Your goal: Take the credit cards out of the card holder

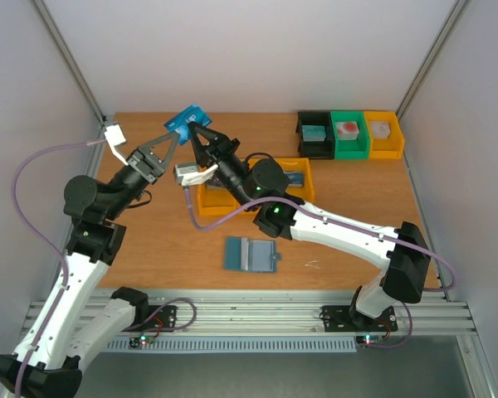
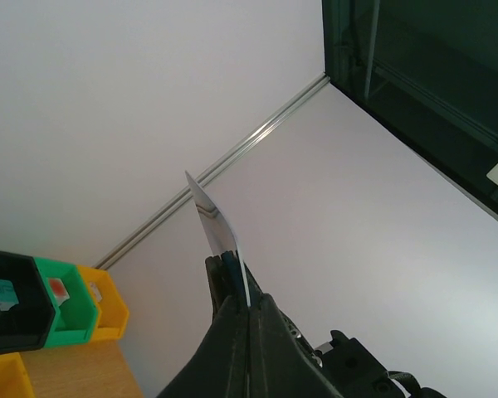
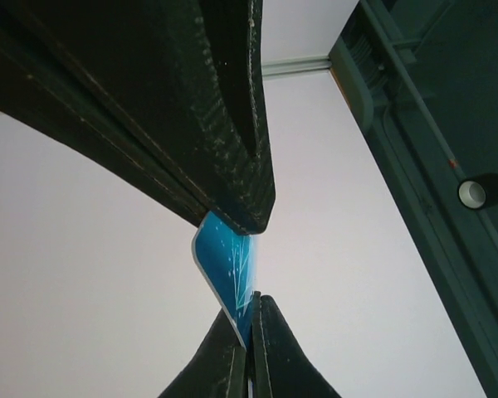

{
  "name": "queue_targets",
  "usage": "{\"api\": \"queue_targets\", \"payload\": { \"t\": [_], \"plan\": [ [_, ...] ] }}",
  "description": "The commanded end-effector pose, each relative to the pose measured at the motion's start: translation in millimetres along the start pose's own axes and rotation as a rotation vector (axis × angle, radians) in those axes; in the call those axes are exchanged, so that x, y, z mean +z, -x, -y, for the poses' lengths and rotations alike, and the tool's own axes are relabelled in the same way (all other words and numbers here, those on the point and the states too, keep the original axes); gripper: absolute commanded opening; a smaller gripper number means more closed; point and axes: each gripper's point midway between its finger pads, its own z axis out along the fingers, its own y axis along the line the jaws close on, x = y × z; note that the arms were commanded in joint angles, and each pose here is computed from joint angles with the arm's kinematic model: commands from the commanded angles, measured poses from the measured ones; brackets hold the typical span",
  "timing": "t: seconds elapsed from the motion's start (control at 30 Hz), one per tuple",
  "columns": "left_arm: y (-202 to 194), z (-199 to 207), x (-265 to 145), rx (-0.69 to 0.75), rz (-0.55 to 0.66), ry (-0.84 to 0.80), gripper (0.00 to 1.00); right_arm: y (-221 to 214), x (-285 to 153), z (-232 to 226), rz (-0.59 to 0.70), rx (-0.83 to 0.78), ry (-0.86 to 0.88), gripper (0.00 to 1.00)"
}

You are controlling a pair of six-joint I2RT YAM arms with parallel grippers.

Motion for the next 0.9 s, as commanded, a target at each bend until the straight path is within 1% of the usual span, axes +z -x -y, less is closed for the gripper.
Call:
{"api": "queue_targets", "payload": {
  "t": [0.0,0.03,0.07,0.1,0.13,0.17,0.23,0.27,0.33,0.37,0.4,0.43,0.5,0.57,0.73,0.8,0.87],
  "plan": [
    [-4.4,2.2,-2.0,0.035,-0.015,-0.024,0.00,-8.1,3.9,40.1,-0.052,-0.373,-0.086,0.01],
    [-3.6,-0.9,-2.5,0.035,-0.006,-0.008,0.03,-10.4,5.4,39.3,-0.064,-0.374,-0.072,0.01],
    [-3.1,-5.1,-3.4,0.030,0.003,0.010,0.19,-13.5,6.7,38.7,-0.080,-0.374,-0.054,0.01],
    [-2.4,-9.3,-4.1,0.027,0.013,0.026,0.44,-17.5,7.8,37.1,-0.101,-0.367,-0.031,0.01],
    [-2.5,-12.4,-5.1,0.027,0.019,0.037,0.65,-22.6,8.6,35.1,-0.124,-0.356,-0.006,0.01],
    [-3.5,-15.5,-6.3,0.028,0.022,0.046,0.78,-29.6,8.7,33.3,-0.157,-0.334,0.023,0.01],
    [-4.9,-23.1,-10.0,0.047,0.032,0.073,0.98,-47.1,6.6,19.1,-0.222,-0.283,0.130,0.01],
    [-3.9,-30.3,-12.5,0.072,0.048,0.104,0.99,-57.4,3.3,12.3,-0.260,-0.241,0.193,0.01],
    [0.0,-51.9,-20.8,0.092,0.088,0.198,0.99,-79.1,-13.1,-12.1,-0.333,-0.135,0.392,0.01],
    [2.0,-64.3,-25.3,0.095,0.107,0.249,0.99,-89.2,-26.3,-24.7,-0.378,-0.011,0.497,0.01],
    [3.0,-78.1,-30.1,0.090,0.124,0.301,0.99,-93.7,-40.5,-35.4,-0.391,0.087,0.607,0.01],
    [2.3,-91.9,-34.6,0.085,0.135,0.350,0.99,-97.6,-53.5,-40.6,-0.411,0.197,0.693,0.01],
    [0.5,-114.0,-43.1,0.093,0.153,0.420,0.99,-108.0,-78.2,-49.3,-0.465,0.362,0.836,0.01],
    [-6.4,-137.4,-53.0,0.108,0.150,0.493,0.99,-126.1,-98.2,-60.4,-0.551,0.420,0.921,0.01],
    [-25.9,-190.4,-77.3,0.132,0.123,0.648,0.99,-173.9,-147.0,-101.3,-0.793,0.482,1.121,0.01],
    [-35.0,-209.6,-86.8,0.135,0.107,0.699,0.99,-190.1,-165.8,-116.0,-0.896,0.496,1.191,0.01],
    [-42.9,-225.9,-97.0,0.128,0.096,0.745,0.99,-204.4,-176.8,-128.4,-0.973,0.492,1.221,0.01]
  ]
}}
